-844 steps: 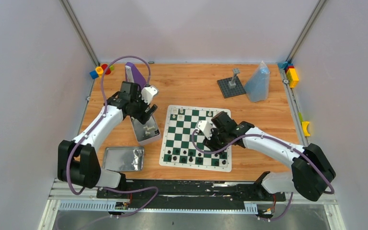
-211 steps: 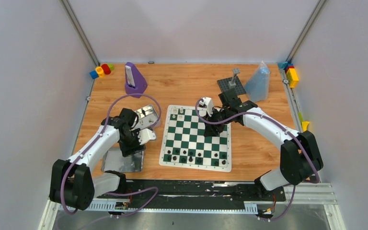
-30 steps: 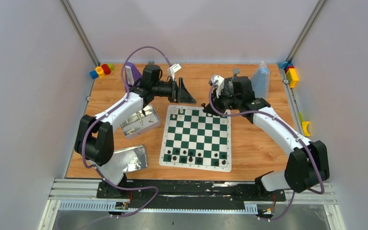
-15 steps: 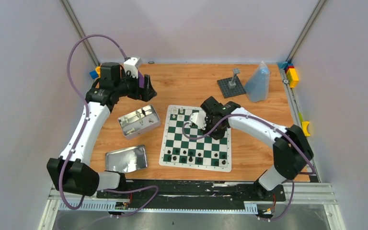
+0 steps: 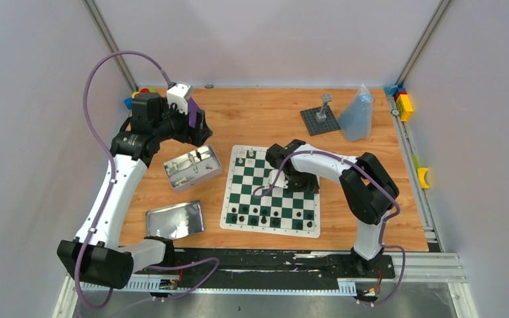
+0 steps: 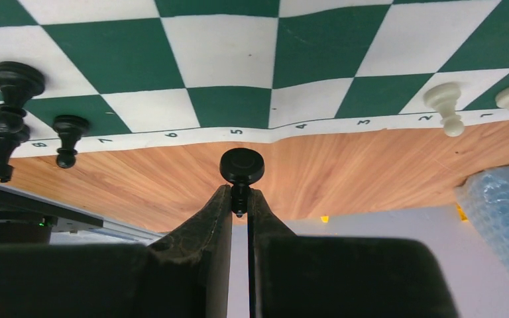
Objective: Set up the chess pieces on the board
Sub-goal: Place the chess piece on the chessboard.
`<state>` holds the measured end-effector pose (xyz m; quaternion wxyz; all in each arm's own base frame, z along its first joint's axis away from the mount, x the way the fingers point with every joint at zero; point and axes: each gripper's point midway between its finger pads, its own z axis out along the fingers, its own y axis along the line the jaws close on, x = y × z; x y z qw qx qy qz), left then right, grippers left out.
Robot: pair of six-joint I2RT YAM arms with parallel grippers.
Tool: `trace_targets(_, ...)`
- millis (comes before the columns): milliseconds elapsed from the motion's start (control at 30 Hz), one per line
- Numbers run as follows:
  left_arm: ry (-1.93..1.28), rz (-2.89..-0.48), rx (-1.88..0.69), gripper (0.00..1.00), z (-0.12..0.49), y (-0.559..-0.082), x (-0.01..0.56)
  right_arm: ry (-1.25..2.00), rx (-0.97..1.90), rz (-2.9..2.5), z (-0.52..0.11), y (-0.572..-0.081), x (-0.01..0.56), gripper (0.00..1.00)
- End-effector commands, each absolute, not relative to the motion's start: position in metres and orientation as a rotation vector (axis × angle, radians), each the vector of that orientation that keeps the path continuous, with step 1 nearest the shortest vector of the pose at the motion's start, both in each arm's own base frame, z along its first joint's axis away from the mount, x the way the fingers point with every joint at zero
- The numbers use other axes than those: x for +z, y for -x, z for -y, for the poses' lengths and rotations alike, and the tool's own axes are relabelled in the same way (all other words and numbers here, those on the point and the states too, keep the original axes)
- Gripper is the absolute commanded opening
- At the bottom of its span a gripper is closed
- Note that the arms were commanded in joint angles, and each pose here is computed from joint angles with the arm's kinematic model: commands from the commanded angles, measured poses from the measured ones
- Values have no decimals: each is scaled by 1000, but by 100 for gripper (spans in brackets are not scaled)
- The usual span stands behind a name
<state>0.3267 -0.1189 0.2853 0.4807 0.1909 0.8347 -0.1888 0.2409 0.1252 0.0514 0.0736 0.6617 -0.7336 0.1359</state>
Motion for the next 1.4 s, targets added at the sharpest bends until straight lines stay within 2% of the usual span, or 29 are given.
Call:
trace_targets(0, -487, -2013, -438, 100, 118, -329, 287, -2000, 524, 2096, -122, -251, 62, 9)
trace_targets(467, -498, -1985, -448, 100, 119, -325, 289, -1995, 581, 2013, -134, -259, 53, 19)
trace_targets(667, -499, -1982, -449, 100, 119, -325, 289, -1999, 551, 2016, -141, -254, 48, 35)
trace_targets(800, -502, -1980, -445, 100, 119, -324, 289, -2006, 533, 2054, -148, -256, 49, 36)
trace_targets(1033, -502, -1977, -442, 100, 118, -324, 290, -2032, 308, 2222, -175, -248, 66, 40)
trace_targets(1167, -501, -1979, -430, 100, 117, -325, 290, -1999, 74, 2394, -194, -243, 79, 44)
trace_targets(1367, -478, -1983, -402, 100, 111, -324, 290, -1923, -271, 2711, -217, -255, 91, 45)
